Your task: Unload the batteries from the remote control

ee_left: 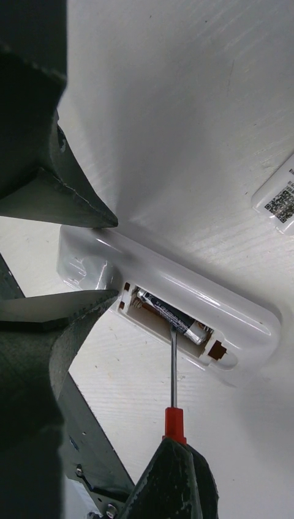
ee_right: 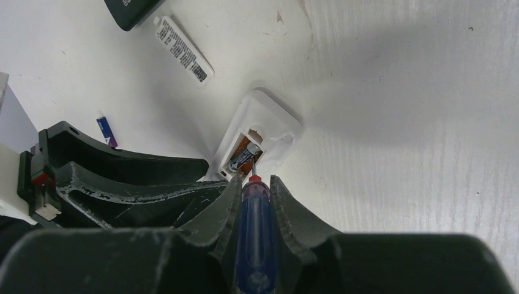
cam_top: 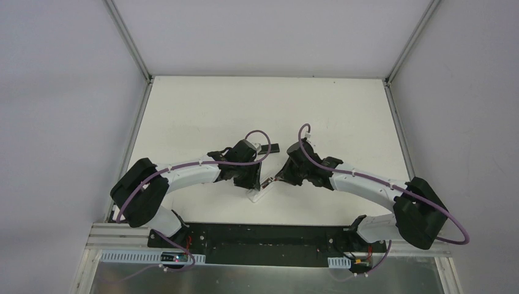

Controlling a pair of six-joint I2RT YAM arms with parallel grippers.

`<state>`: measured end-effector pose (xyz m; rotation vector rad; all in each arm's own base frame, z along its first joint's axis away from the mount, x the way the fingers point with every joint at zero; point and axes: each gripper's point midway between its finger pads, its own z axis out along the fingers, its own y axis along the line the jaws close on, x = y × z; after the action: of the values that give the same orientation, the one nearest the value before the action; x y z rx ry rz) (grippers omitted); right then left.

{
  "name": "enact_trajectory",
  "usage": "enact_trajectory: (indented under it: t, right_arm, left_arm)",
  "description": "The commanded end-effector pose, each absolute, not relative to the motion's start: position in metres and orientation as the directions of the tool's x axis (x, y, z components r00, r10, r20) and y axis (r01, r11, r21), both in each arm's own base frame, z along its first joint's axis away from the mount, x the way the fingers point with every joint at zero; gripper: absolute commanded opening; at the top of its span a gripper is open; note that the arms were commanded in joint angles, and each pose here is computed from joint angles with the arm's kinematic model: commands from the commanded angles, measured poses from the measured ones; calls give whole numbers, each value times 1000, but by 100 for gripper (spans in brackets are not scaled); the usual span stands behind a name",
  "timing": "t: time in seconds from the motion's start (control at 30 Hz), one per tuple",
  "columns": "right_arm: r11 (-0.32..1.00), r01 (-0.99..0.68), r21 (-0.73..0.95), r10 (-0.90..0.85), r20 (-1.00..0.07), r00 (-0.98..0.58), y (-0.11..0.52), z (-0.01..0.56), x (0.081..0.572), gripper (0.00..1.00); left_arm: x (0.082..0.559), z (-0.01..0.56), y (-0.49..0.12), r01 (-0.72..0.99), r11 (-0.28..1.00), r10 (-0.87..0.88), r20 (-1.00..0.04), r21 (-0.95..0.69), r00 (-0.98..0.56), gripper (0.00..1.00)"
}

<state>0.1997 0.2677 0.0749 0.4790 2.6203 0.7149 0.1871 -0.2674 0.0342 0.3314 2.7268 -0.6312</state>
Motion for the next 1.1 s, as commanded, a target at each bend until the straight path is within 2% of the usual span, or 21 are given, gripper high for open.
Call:
enact_trajectory:
  t: [0.0, 0.13, 0.33, 0.63, 1.07]
  right_arm:
    - [843, 243, 480, 422, -311, -852, 260, 60, 198, 0]
    - [815, 278, 509, 496, -363, -789, 254, 49, 204, 0]
    - [742, 300, 599, 593, -377, -712, 249, 43, 214, 0]
    - [700, 231, 676, 517, -257, -816, 291, 51, 200, 0]
    - [709, 167, 685, 460, -270, -846, 308, 82, 202, 0]
  left_arm:
    - [181, 31, -270, 285, 873, 145, -347, -395, -927, 40]
    - [181, 30, -270, 267, 879, 128, -344, -394, -930, 38]
    - [180, 28, -273, 268, 880, 133, -339, -392, -931, 37]
    - [182, 29, -274, 266, 881, 131, -341, -390, -931, 36]
    - [185, 32, -276, 269, 882, 128, -352, -388, -927, 35]
